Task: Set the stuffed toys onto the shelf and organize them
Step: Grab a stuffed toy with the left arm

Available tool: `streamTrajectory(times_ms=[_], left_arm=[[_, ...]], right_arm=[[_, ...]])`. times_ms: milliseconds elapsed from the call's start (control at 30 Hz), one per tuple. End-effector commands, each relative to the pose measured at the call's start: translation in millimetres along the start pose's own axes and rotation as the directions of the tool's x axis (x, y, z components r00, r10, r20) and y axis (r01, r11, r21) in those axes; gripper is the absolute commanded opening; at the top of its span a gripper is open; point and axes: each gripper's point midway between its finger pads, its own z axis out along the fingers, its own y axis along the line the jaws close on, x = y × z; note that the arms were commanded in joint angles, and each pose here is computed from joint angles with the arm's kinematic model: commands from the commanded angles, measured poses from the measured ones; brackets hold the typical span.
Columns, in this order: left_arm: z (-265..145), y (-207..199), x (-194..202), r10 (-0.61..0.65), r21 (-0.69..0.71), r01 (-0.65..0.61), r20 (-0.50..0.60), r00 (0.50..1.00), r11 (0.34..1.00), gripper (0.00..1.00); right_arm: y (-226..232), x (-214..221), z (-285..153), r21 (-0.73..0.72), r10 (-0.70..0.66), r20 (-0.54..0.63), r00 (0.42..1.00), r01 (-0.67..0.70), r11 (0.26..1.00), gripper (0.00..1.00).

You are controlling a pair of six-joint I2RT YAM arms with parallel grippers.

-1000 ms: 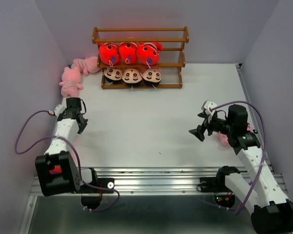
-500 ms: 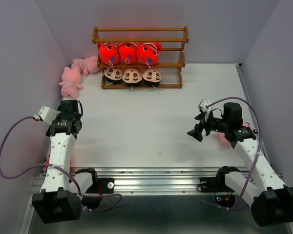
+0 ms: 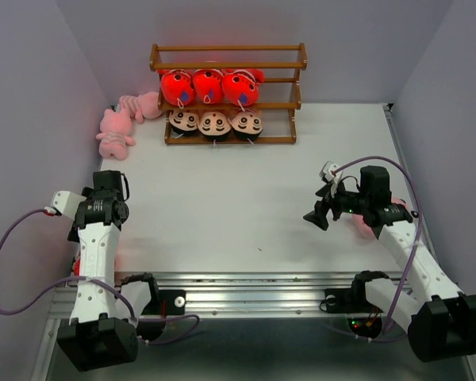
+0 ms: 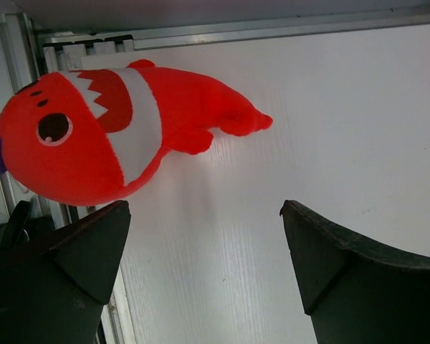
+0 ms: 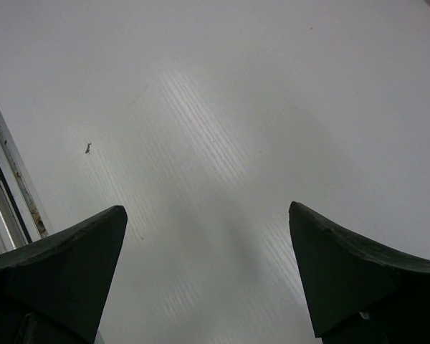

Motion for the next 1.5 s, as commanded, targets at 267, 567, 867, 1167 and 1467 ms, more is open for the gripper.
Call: streamTrajectory(times_ms=[267, 567, 867, 1167, 1467], left_arm=[[53, 49, -13, -0.074, -0.312, 0.078, 0.022, 0.997, 0.947, 0.99], [38, 60, -2, -0.203, -0.313, 0.197, 0.013, 0.979, 0.929, 0.99], [29, 74, -4, -0.264, -0.37, 0.265, 0.055, 0.963, 0.89, 0.99], [36, 93, -13, -0.312, -0.446, 0.33, 0.117, 0.943, 0.832, 0.94], [65, 87, 8, -0.276, -0.439, 0.259, 0.026, 0.961, 0.861, 0.91]], right_arm=[[-5, -11, -2, 0.017, -0.043, 0.032, 0.999, 0.043, 0.999, 1.0], [-5, -9, -1, 0.012, -0.035, 0.026, 0.999, 0.035, 0.999, 1.0], [-5, -10, 0, 0.002, -0.027, 0.029, 0.999, 0.027, 1.0, 1.0], [-3, -13, -1, -0.003, -0.026, 0.039, 0.999, 0.026, 1.0, 1.0], [-2, -15, -4, 0.012, -0.04, 0.045, 0.998, 0.039, 0.999, 1.0]])
